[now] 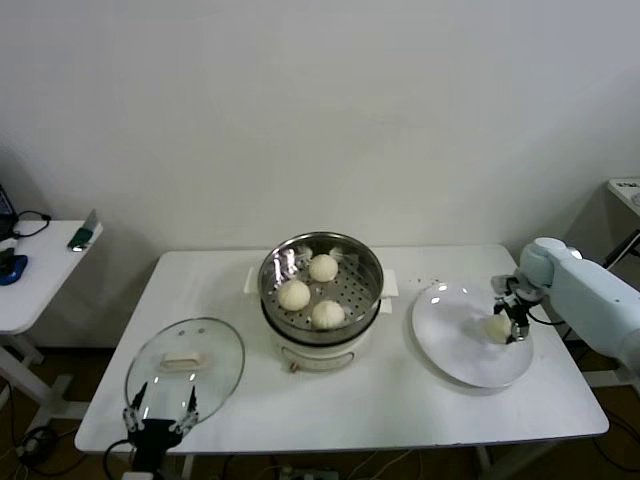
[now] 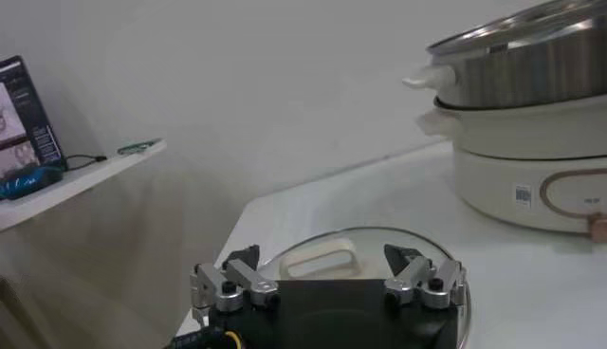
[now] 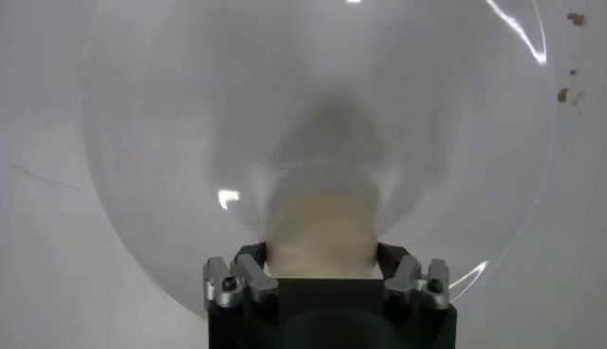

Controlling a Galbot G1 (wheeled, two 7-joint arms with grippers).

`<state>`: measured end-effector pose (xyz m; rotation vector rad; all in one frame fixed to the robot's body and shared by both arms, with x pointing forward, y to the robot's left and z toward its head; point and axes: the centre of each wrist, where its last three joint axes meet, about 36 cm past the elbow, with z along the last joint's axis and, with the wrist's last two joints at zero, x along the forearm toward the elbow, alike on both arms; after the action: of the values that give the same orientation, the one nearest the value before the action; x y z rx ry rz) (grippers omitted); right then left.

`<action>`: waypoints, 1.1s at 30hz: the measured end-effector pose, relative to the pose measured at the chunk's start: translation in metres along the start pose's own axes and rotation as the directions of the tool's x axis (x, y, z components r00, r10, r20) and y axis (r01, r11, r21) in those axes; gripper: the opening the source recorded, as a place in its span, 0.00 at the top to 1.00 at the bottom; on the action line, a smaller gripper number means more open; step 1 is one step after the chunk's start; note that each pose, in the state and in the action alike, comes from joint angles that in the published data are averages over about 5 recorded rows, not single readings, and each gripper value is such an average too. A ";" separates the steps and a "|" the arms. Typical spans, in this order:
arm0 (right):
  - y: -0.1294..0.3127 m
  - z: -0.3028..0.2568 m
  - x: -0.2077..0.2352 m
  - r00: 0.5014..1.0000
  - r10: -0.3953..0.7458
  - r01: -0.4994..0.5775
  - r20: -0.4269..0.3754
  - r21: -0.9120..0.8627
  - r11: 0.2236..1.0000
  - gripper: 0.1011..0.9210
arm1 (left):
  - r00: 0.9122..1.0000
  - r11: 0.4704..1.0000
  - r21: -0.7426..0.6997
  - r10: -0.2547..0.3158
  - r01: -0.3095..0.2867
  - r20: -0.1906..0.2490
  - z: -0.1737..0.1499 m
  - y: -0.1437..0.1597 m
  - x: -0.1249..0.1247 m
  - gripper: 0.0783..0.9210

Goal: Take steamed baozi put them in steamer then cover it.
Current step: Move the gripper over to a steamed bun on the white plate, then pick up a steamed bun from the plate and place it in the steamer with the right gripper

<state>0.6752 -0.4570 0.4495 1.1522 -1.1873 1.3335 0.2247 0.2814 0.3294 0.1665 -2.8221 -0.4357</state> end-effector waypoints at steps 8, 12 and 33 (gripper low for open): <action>-0.005 -0.001 0.010 1.000 0.004 -0.004 0.005 -0.003 1.000 0.27 | 1.000 1.000 0.001 -0.001 0.001 0.003 -0.001 -0.002 0.001 0.12; -0.017 -0.007 0.030 0.999 0.025 -0.025 0.026 -0.009 1.000 0.27 | 1.000 1.000 0.002 0.003 -0.003 0.004 -0.002 -0.003 0.002 0.12; -0.094 -0.121 0.238 0.962 0.166 -0.165 0.218 -0.025 0.986 0.26 | 0.996 0.997 0.025 0.079 -0.080 0.034 -0.013 -0.017 0.008 0.12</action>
<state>0.7453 -0.3150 0.6845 1.2416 -1.4748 1.3496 0.2216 0.2604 0.3380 0.0530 -2.8559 -0.3870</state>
